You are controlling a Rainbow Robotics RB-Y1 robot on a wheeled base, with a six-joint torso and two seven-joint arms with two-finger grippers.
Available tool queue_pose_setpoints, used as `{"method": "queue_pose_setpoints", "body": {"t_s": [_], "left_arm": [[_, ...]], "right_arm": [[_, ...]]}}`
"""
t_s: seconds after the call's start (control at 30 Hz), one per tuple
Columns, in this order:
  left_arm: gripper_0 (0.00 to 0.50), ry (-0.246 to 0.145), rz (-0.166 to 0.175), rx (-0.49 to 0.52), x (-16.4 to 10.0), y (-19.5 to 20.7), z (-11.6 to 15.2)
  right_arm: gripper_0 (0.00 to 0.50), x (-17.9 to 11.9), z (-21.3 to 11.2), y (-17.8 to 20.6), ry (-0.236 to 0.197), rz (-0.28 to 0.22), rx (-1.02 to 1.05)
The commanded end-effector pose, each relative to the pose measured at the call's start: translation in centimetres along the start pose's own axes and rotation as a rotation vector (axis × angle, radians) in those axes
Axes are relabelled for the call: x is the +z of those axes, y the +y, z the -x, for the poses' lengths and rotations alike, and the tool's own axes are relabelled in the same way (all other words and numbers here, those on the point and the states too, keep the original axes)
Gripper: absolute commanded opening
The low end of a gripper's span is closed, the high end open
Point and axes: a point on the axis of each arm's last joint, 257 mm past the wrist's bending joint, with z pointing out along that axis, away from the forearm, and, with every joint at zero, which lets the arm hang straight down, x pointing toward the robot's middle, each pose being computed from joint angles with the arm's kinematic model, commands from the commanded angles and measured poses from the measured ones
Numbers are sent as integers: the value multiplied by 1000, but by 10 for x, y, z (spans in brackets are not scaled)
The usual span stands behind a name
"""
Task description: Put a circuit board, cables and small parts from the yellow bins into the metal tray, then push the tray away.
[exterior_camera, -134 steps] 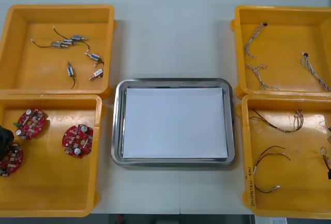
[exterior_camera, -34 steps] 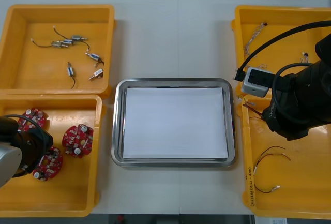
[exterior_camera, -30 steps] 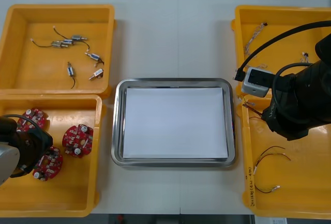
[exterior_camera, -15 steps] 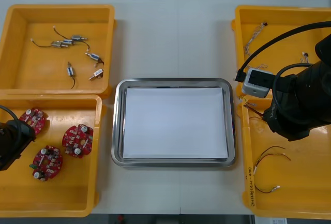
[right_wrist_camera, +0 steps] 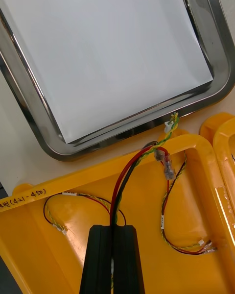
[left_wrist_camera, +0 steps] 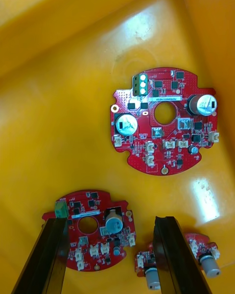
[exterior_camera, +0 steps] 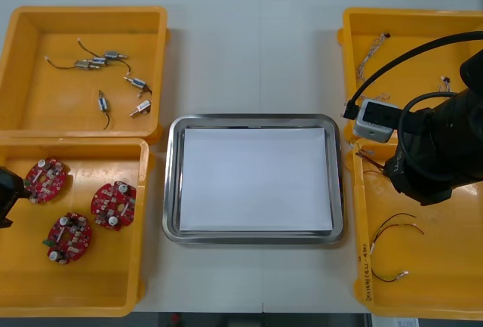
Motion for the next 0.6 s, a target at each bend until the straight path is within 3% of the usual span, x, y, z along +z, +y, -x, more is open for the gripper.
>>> {"method": "queue_pose_setpoints", "body": {"t_s": [0.03,0.6], "left_arm": [[500,-18,15,-70,-10,15,5],[500,42,51,-99,14,43,-30]], "right_arm": [[0,-10,-2,-8,20,-50,-8],[0,-10,-3,-8,26,-51,-8]]}}
